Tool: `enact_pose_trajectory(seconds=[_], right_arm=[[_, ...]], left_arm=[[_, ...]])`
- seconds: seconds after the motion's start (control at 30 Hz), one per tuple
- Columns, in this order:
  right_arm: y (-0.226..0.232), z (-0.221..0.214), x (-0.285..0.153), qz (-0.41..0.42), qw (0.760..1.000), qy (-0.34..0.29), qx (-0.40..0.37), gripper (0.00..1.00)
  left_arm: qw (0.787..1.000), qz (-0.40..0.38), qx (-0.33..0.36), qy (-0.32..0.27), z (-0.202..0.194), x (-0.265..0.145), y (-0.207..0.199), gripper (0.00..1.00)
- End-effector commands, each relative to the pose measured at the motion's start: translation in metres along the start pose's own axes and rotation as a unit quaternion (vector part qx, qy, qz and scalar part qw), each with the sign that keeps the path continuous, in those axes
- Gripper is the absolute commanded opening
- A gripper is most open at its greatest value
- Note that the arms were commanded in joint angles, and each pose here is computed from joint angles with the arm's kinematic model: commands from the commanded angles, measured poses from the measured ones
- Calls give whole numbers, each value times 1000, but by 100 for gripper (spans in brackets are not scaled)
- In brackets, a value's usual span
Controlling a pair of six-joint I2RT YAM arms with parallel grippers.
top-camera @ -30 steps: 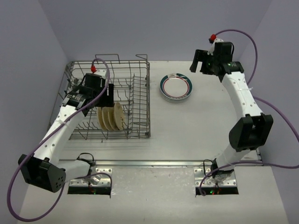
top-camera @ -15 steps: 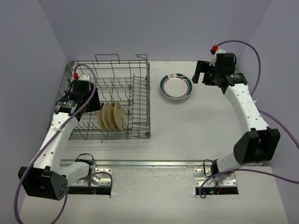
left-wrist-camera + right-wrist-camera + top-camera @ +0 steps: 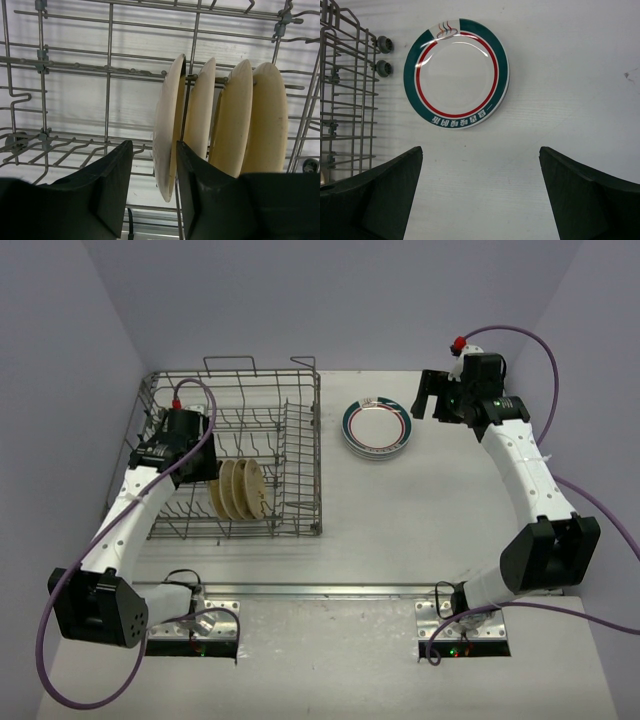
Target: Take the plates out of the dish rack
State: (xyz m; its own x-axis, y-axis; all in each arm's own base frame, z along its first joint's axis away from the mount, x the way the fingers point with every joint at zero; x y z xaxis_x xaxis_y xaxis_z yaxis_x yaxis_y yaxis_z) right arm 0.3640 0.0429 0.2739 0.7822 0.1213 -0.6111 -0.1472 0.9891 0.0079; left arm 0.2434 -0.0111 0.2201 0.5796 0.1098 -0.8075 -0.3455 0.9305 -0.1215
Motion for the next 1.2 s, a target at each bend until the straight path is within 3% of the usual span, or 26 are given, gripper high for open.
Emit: enact_pose_trajectory(seconds=[0.0, 0.23, 0.3, 0.47, 0.53, 0.8, 0.87, 1.03, 1.17], right_arm=[[1, 19, -6, 2, 999, -35, -3, 99], [1, 20, -5, 1, 999, -35, -6, 99], [2, 20, -5, 3, 999, -34, -5, 99], [3, 22, -5, 10, 999, -33, 1, 99], [4, 23, -6, 14, 999, -33, 3, 99], [15, 28, -13, 51, 997, -53, 1, 99], [23, 32, -19, 82, 994, -71, -9, 99], [54, 47, -41, 227, 965, -128, -41, 99], [104, 57, -73, 386, 906, -159, -68, 96]], left_arm=[[1000, 2, 1, 17, 3, 8, 1, 36], [999, 5, 8, 41, 2, 15, -1, 31], [999, 3, 9, 44, 4, 15, -3, 26], [999, -7, 16, 41, 17, 4, -7, 2], [999, -6, 15, 31, 23, -3, -8, 0], [997, -27, 10, -68, 68, -57, -14, 0], [992, -36, 9, -121, 88, -82, -16, 0], [972, -82, 32, -217, 118, -133, -21, 0], [932, -272, 138, -197, 99, -161, -51, 0]])
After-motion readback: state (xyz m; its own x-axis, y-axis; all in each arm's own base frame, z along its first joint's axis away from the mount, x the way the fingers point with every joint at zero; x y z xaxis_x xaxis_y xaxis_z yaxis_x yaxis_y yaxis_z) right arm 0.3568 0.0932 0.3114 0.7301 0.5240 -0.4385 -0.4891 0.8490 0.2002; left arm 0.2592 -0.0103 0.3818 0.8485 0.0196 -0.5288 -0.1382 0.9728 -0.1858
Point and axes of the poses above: each gripper's point midway between its finger pads, its own x axis out along the fingers, its own y axis along the line the jaws close on, z = x × y, the point moved 7 cm from there along -x, back along the fingers, and after that the axes turned 12 degrees about -x, right-handed, at the moved point
